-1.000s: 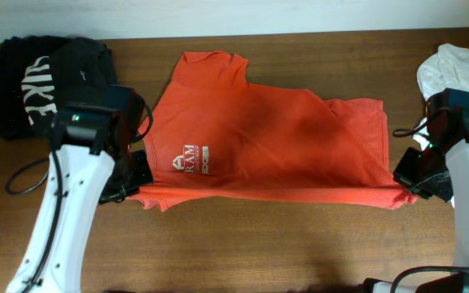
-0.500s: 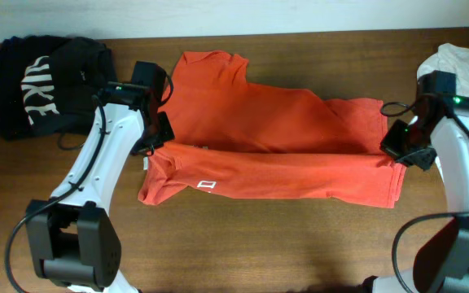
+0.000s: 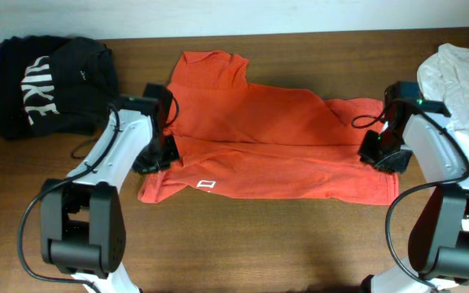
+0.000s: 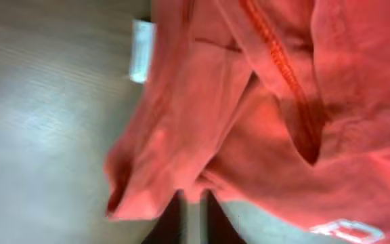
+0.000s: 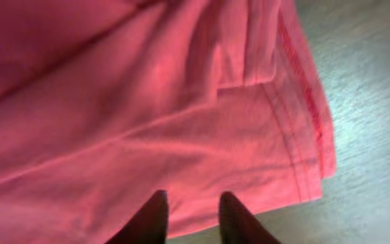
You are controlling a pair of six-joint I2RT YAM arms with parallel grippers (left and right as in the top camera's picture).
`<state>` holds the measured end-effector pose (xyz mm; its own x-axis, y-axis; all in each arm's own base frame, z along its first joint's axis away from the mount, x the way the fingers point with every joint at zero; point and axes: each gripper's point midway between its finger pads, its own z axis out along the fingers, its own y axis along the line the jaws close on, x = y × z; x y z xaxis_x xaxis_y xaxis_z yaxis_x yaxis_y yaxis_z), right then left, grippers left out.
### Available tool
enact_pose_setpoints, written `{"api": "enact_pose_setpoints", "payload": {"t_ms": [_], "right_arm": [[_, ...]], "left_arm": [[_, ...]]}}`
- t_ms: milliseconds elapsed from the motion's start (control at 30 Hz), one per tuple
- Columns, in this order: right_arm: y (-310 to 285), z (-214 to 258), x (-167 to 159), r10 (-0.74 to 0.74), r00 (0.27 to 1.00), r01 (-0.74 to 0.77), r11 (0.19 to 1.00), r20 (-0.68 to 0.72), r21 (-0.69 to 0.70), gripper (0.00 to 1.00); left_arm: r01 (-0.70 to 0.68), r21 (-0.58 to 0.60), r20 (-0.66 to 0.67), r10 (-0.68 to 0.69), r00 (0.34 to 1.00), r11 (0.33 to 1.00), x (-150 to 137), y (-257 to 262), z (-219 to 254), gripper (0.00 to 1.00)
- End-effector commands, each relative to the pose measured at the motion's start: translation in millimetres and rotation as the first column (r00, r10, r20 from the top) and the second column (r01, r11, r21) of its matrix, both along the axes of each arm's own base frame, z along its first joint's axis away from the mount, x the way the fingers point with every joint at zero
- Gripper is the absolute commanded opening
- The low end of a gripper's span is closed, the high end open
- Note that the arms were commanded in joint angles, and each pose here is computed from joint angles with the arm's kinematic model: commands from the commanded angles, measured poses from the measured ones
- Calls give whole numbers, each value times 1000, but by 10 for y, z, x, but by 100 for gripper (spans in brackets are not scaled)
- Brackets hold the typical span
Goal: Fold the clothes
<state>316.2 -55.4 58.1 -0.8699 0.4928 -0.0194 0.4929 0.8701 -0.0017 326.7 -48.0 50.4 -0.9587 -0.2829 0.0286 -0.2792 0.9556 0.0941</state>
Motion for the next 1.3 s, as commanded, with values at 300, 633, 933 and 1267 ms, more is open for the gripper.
{"api": "enact_pose_setpoints", "payload": {"t_ms": [300, 633, 933, 1267], "right_arm": [[123, -406, -75, 6, 999, -7, 999, 35, 44, 17], [99, -394, 69, 11, 996, -14, 999, 93, 34, 54], [59, -357, 308, 31, 981, -34, 999, 191, 12, 33], [-193, -347, 277, 7, 985, 15, 992, 171, -124, 53]], "left_arm": [[-269, 182, -143, 296, 944, 946, -536, 761, -586, 1], [-435, 207, 58, 432, 900, 876, -567, 1030, 126, 1], [-437, 203, 69, 432, 899, 876, -546, 1031, 134, 5], [-420, 203, 63, 416, 907, 885, -547, 1030, 134, 7]]}}
